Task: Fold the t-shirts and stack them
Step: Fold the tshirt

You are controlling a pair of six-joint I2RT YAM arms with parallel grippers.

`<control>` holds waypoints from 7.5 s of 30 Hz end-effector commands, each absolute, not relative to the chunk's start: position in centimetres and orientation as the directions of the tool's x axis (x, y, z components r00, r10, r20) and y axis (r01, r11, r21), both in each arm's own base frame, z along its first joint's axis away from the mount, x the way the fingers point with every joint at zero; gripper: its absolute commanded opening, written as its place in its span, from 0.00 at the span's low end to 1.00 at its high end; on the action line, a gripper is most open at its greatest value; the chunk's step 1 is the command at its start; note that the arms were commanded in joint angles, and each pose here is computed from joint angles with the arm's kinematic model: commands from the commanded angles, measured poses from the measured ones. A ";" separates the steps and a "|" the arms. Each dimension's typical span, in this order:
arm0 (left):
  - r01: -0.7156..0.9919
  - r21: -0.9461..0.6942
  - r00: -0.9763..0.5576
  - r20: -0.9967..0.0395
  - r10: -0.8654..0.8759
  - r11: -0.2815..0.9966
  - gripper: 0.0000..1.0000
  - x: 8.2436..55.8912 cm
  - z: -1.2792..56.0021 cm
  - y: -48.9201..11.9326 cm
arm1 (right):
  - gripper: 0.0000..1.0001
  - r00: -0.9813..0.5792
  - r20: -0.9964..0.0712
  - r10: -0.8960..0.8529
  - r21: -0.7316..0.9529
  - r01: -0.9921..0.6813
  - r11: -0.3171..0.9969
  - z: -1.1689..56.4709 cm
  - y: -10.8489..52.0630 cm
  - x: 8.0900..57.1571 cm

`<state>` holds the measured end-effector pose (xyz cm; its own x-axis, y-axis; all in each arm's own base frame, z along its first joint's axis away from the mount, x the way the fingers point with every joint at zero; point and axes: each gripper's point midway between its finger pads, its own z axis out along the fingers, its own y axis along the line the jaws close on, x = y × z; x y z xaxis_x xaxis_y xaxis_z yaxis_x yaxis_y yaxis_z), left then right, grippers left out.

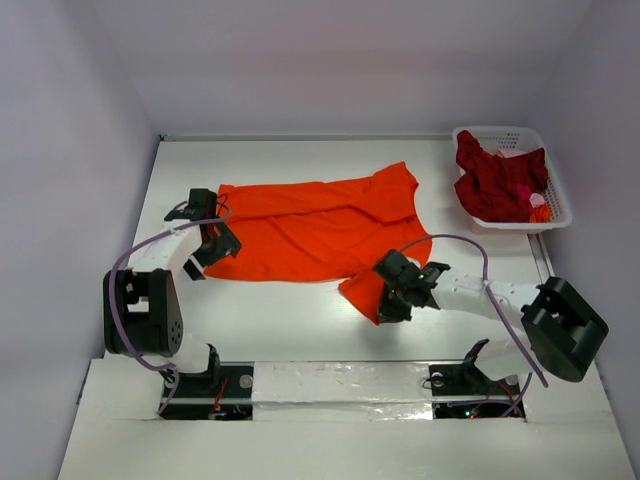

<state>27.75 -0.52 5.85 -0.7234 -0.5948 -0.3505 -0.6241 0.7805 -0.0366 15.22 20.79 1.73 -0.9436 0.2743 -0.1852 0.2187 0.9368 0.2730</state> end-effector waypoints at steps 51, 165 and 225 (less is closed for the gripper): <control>-0.707 -0.028 -0.674 -0.278 -0.685 0.707 0.27 28.7 1.6 4.8 | 0.00 -0.934 -0.257 0.249 0.302 0.167 0.938 3.2 22.2 17.3; -0.729 -0.148 -0.607 -0.312 -0.731 0.668 0.05 36.7 8.3 4.9 | 0.00 -0.826 -0.489 0.280 0.139 0.243 0.960 12.3 12.6 40.7; -0.731 -0.222 -0.586 -0.279 -0.761 0.645 0.06 42.2 8.9 4.5 | 0.00 -0.801 -0.489 0.346 0.117 0.333 0.936 10.9 9.3 47.4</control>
<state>41.42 3.80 7.39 -0.6118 -0.7498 -0.2522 -0.7228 0.6594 -0.2069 46.21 9.77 10.32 -0.8120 0.3556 -0.4629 0.3391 0.9328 0.1217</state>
